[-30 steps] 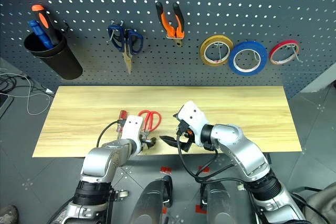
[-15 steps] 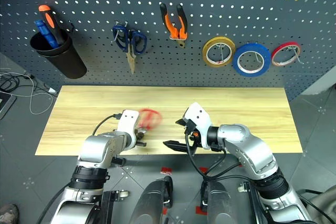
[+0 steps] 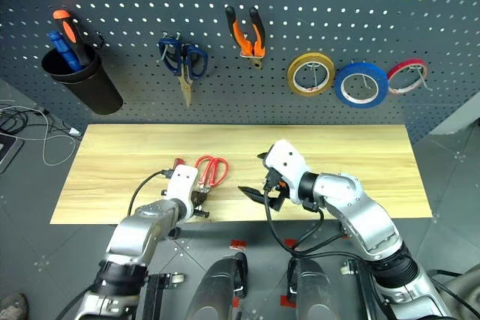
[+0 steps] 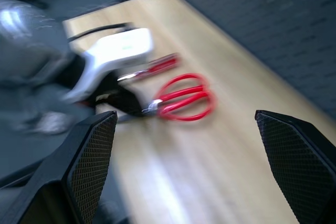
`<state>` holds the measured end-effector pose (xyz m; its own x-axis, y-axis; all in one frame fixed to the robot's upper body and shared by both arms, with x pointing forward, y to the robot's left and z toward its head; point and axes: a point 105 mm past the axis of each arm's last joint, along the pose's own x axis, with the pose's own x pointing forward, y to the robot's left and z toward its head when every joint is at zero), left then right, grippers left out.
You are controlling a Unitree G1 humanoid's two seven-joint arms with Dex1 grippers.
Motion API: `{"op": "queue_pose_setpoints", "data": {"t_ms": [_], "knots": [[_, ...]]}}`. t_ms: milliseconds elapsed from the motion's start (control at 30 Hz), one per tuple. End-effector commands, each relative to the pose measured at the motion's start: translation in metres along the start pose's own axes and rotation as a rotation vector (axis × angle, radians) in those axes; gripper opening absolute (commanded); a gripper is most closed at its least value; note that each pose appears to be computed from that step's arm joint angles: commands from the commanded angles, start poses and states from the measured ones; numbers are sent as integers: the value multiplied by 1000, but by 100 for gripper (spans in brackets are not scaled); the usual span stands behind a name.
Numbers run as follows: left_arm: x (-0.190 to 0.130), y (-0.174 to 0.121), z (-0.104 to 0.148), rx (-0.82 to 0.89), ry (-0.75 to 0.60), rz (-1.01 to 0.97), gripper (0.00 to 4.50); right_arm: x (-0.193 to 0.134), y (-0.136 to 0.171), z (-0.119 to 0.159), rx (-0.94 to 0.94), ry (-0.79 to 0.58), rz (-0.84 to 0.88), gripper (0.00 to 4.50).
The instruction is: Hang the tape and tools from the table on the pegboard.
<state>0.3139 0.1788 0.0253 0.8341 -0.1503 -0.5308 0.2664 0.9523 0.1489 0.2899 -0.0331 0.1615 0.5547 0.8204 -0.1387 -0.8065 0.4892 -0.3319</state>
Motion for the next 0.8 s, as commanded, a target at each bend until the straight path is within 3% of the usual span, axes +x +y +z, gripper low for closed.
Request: {"op": "queue_pose_setpoints", "data": {"t_ms": [33,233,333,467,800], "knots": [[-22,4,24,117,-190,62,31,-5,6,28,-107,-107,-60,450],[-69,23,62,265,-497,241,31,-11,6,49,-147,-188,-117,450],[-86,43,77,261,-560,355,31,-15,-3,56,-128,-226,-165,450],[-105,49,110,336,-695,394,31,-17,-10,57,-122,-242,-190,450],[-105,49,159,411,-837,398,31,-11,-17,62,-130,-275,-193,450]]}}
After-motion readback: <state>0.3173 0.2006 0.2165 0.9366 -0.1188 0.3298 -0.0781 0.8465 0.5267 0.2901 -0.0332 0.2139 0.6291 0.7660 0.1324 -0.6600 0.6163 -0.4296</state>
